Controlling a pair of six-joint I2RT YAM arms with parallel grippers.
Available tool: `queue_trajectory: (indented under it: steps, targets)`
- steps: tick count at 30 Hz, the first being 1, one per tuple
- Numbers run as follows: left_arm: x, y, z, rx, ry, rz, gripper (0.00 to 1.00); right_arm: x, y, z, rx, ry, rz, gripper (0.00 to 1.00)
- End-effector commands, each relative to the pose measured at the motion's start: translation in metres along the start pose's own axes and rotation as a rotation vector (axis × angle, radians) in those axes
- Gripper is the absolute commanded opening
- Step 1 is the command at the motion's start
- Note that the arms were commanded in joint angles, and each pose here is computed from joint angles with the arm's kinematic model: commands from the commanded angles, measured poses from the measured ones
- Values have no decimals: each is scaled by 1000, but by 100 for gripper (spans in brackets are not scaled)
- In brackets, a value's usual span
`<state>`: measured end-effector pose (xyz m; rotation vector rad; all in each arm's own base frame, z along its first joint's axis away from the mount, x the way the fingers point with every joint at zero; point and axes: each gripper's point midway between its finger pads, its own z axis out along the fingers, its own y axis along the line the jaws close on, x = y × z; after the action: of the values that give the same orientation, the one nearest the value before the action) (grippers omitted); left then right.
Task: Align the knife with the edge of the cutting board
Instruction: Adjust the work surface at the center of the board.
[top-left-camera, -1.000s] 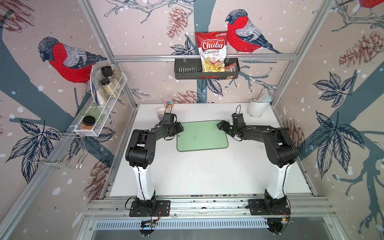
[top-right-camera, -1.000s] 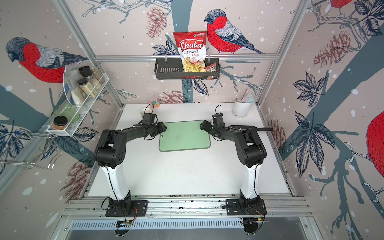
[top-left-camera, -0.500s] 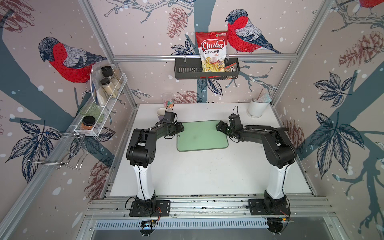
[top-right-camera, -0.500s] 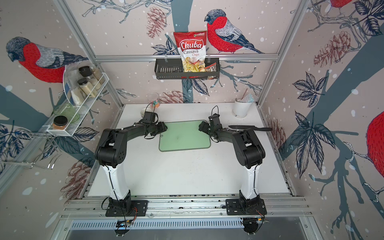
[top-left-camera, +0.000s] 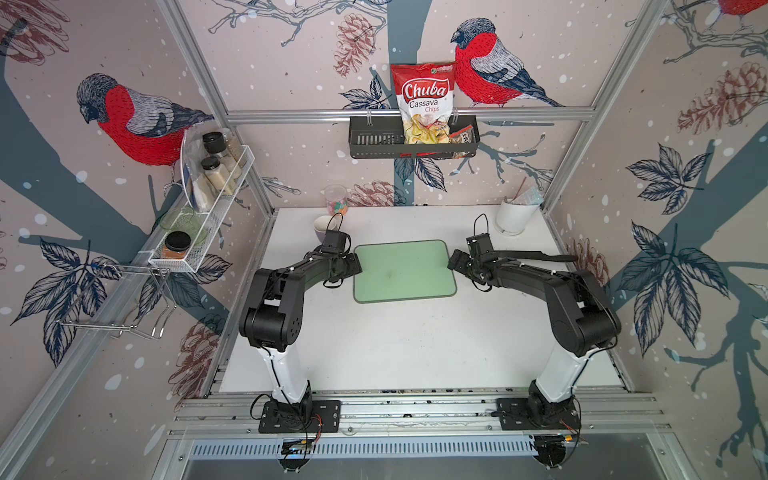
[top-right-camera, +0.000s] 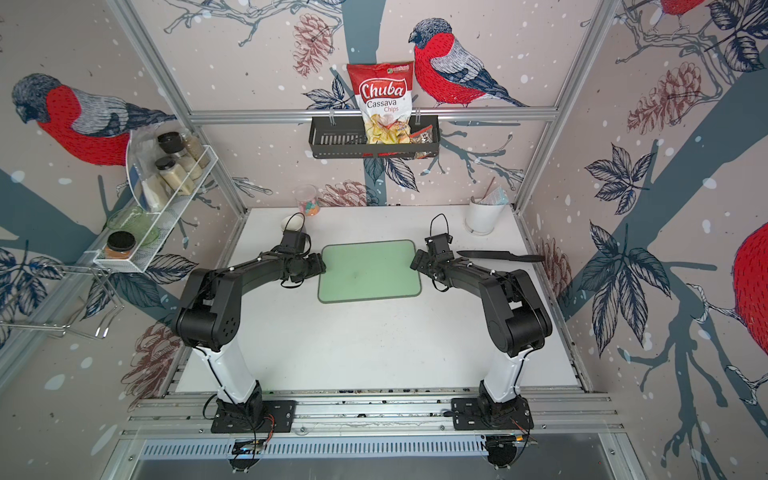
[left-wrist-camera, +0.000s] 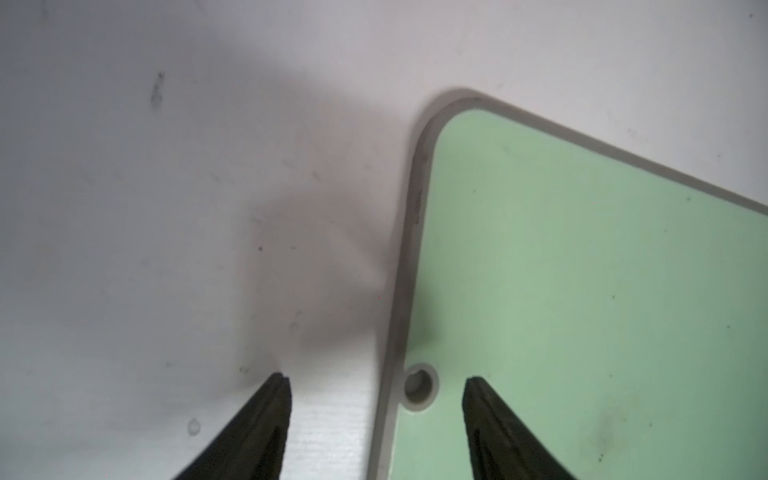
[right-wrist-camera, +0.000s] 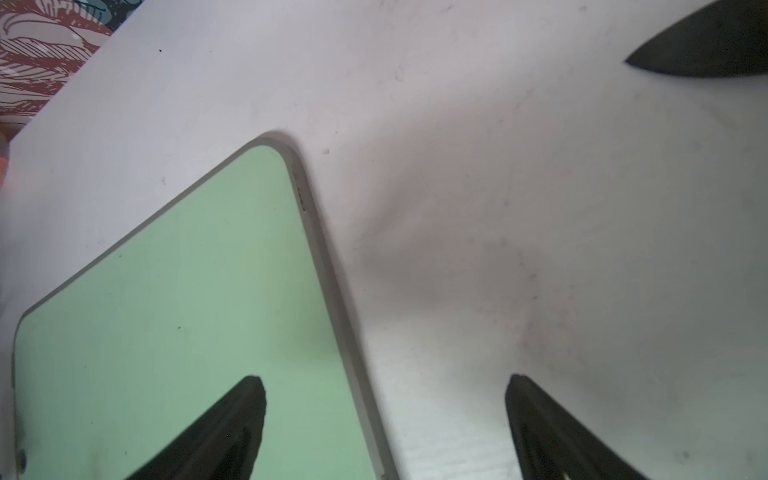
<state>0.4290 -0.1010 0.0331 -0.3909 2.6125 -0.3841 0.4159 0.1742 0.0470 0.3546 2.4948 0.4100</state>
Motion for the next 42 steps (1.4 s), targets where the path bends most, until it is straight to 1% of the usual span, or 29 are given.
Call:
queue_trajectory:
  steps: [1, 3, 9, 17, 27, 32, 35, 36, 38, 40, 42]
  targets:
    - [7, 3, 2, -3, 17, -4, 66, 28, 16, 2, -10, 68, -50, 91]
    - [12, 8, 4, -17, 28, -2, 65, 42, 26, 4, 7, 93, -91, 91]
    - [19, 11, 10, -20, 53, 1, 63, 74, 42, 10, 5, 146, -131, 91]
    - [21, 8, 16, -12, 77, 5, 61, 90, 47, 4, -22, 170, -125, 91]
    - [17, -3, 28, 37, 101, 7, 60, 80, 41, -4, -17, 123, -98, 90]
    - [16, -4, 31, 44, 104, 8, 60, 77, 34, -1, -34, 132, -43, 90]
    - [19, -4, 34, 46, 117, 7, 60, 77, 34, 0, -39, 132, -39, 89]
    - [13, -7, 34, 53, 107, 10, 60, 78, 34, -1, -39, 133, -39, 89]
    - [10, -9, 34, 51, 106, 11, 60, 77, 32, -1, -33, 128, -40, 89]
    - [8, -6, 32, 31, 95, 11, 62, 73, 28, -4, -18, 114, -43, 90]
    - [-5, -1, 20, -11, 24, 5, 69, 63, 22, -9, 7, 85, -49, 92]
